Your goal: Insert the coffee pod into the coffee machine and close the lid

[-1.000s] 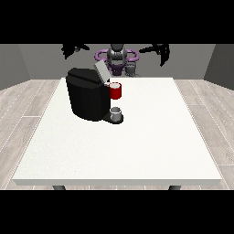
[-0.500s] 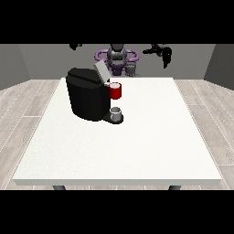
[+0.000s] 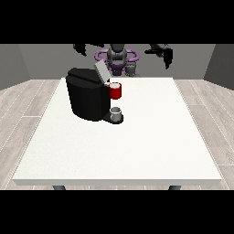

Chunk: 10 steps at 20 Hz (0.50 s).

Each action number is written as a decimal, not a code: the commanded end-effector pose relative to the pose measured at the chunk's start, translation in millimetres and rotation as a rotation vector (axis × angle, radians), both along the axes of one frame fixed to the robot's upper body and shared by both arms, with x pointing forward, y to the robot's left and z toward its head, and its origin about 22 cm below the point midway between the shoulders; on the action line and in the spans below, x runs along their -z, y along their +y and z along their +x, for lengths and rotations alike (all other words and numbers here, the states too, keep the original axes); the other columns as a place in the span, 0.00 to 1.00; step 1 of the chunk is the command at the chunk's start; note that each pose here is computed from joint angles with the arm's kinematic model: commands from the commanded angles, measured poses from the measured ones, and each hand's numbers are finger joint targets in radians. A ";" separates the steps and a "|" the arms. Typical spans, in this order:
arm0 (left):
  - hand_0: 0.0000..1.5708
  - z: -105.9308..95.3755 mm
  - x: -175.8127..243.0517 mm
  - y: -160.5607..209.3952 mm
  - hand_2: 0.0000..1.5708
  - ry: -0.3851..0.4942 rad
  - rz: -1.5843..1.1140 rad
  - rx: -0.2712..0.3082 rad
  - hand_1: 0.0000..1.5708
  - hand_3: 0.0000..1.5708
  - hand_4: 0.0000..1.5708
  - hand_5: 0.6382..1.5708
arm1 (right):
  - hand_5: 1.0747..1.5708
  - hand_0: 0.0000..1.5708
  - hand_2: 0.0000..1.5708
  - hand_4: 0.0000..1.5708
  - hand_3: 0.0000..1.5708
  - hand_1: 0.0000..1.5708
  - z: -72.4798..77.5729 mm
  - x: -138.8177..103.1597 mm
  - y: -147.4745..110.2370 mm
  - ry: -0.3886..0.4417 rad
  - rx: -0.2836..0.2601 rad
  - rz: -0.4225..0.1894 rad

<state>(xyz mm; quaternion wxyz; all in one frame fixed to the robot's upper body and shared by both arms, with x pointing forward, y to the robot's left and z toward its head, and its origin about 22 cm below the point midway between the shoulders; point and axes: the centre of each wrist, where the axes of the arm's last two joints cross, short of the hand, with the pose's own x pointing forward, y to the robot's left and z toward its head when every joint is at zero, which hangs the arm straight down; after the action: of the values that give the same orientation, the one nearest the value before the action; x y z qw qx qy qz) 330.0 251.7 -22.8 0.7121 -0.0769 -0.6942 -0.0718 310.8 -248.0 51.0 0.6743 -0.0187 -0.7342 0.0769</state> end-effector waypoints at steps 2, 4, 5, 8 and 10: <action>0.00 -18.1 -6.0 -9.2 0.00 -0.031 -0.036 -0.005 0.00 0.00 0.00 1.00 | 1.00 0.00 0.00 0.00 0.00 0.00 14.7 -0.4 2.4 0.002 0.012 0.047; 0.00 -4.6 -25.0 8.1 0.00 -0.067 -0.008 -0.084 0.00 0.00 0.00 1.00 | 1.00 0.00 0.00 0.00 0.00 0.00 19.2 -16.4 14.4 -0.020 -0.068 0.050; 0.00 -25.3 -9.2 12.1 0.00 -0.054 -0.003 -0.048 0.00 0.00 0.00 1.00 | 1.00 0.00 0.00 0.00 0.00 0.00 23.2 -16.4 9.7 -0.005 -0.027 0.050; 0.00 -18.6 -25.2 6.9 0.00 -0.085 -0.003 -0.044 0.00 0.00 0.00 1.00 | 1.00 0.00 0.00 0.00 0.00 0.00 32.8 -8.6 -11.2 -0.036 -0.006 0.060; 0.00 -20.4 -40.2 -5.1 0.00 -0.086 0.003 0.007 0.00 0.00 0.00 1.00 | 1.00 0.00 0.00 0.00 0.00 0.00 35.1 8.6 -10.5 -0.030 0.042 0.041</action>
<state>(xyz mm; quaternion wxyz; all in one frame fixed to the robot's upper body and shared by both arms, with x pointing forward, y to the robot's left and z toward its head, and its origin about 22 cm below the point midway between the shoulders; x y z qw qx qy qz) 315.9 251.2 3.7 0.6882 -0.0689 -0.7189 -0.0695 340.0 -251.2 55.7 0.6684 -0.0084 -0.7414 0.0586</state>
